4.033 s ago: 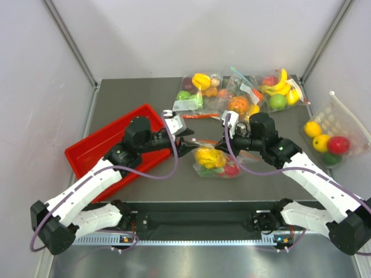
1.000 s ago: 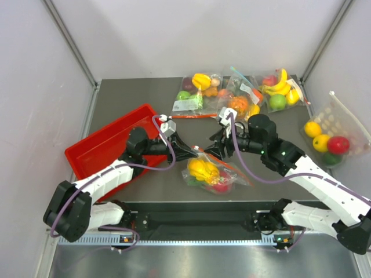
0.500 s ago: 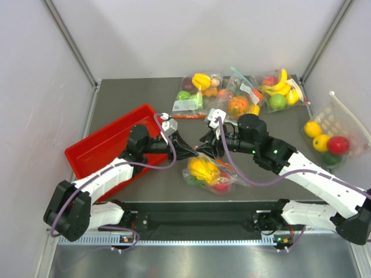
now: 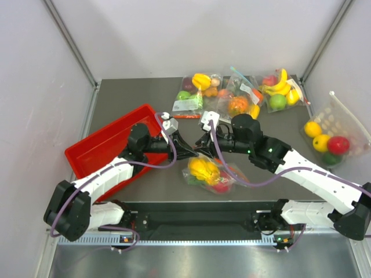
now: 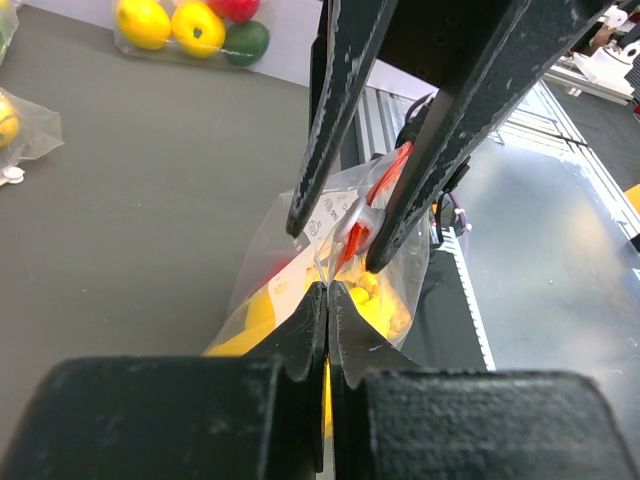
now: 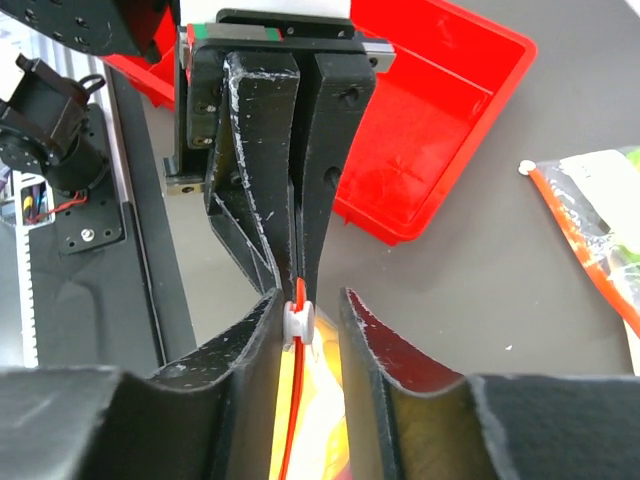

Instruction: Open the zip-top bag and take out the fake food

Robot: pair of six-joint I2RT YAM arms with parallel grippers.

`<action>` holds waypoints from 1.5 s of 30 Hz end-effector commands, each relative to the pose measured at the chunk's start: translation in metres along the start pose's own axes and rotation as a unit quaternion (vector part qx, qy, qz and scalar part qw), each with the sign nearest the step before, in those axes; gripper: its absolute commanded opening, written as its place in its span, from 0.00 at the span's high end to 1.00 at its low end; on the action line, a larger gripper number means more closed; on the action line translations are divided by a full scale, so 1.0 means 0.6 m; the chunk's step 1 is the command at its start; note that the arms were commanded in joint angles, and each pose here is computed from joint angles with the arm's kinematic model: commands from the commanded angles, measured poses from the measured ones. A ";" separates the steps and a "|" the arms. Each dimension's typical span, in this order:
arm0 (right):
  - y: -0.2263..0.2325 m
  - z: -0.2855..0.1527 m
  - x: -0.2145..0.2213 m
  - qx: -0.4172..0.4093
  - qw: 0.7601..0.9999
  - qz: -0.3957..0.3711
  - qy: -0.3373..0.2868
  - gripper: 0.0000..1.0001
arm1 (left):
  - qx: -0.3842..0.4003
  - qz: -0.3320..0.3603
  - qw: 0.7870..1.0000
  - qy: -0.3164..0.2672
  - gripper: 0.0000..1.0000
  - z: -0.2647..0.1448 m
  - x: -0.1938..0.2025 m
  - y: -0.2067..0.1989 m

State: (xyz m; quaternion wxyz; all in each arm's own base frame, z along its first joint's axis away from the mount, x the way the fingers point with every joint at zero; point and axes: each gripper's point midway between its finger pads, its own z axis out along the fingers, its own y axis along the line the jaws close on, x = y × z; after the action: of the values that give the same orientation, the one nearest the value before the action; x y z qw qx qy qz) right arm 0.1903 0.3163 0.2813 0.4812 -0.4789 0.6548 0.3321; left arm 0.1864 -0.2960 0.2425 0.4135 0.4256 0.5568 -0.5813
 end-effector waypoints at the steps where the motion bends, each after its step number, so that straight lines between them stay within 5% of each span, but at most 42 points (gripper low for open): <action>1: 0.006 0.001 -0.045 -0.006 0.999 -0.027 -0.028 0.73 | 0.019 0.043 0.999 -0.012 1.00 0.005 -0.035 -0.010; 6: 0.009 0.008 -0.035 -0.015 0.999 -0.026 -0.013 0.76 | 0.019 0.044 0.999 -0.011 1.00 0.005 -0.035 -0.010; 14: 0.006 0.004 -0.026 -0.007 1.000 -0.027 -0.005 1.00 | 0.012 0.048 0.999 -0.014 1.00 0.004 -0.035 -0.007; 32: -0.002 -0.038 0.018 0.038 0.999 -0.014 0.024 1.00 | -0.070 0.054 0.994 -0.063 1.00 -0.008 -0.071 0.041; 45: -0.011 -0.083 0.063 0.095 0.993 0.044 0.050 1.00 | -0.191 0.052 0.975 -0.101 1.00 -0.048 -0.105 0.142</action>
State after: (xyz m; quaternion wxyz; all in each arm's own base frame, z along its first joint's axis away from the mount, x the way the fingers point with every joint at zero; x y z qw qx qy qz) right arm 0.1883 0.2702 0.2547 0.4752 -0.4455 0.7129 0.2599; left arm 0.2453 -0.2825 0.2456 0.4810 0.3456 0.6032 -0.5342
